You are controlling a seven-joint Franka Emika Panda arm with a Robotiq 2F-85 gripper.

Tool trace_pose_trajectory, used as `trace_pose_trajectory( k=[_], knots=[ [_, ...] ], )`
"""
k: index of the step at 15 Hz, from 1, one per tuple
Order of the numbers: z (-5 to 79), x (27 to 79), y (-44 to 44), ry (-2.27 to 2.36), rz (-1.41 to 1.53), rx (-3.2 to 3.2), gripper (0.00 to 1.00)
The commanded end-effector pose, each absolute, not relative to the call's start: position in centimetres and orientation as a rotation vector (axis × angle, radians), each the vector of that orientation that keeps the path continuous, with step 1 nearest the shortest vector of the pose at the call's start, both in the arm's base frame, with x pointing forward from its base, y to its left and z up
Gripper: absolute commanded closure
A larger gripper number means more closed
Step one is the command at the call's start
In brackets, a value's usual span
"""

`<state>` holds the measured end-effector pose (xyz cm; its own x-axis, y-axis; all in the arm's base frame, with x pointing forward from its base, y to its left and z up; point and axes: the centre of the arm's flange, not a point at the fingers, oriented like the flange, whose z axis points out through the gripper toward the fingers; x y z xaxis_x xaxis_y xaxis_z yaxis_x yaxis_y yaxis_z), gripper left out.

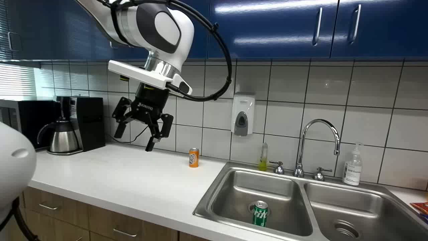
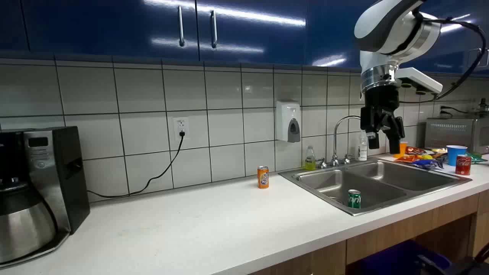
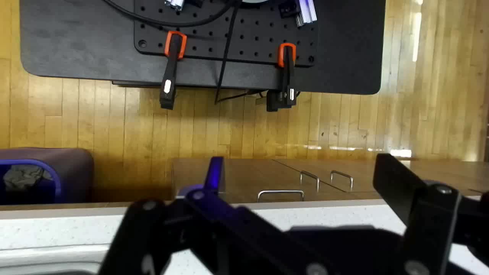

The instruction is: Remove the green can from the sink.

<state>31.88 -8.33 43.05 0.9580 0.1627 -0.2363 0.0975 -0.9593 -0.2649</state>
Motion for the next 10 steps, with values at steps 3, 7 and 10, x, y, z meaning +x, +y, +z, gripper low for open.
trace_pose_trajectory(
  k=[3,7,10],
  knots=[
    [43.0,31.9,-8.3,-0.193,0.376,-2.857,0.0],
    [42.9,32.2,-8.5,-0.187,0.377,-2.856,0.0],
    [41.8,33.8,-10.5,-0.137,0.357,-2.865,0.0]
  ],
)
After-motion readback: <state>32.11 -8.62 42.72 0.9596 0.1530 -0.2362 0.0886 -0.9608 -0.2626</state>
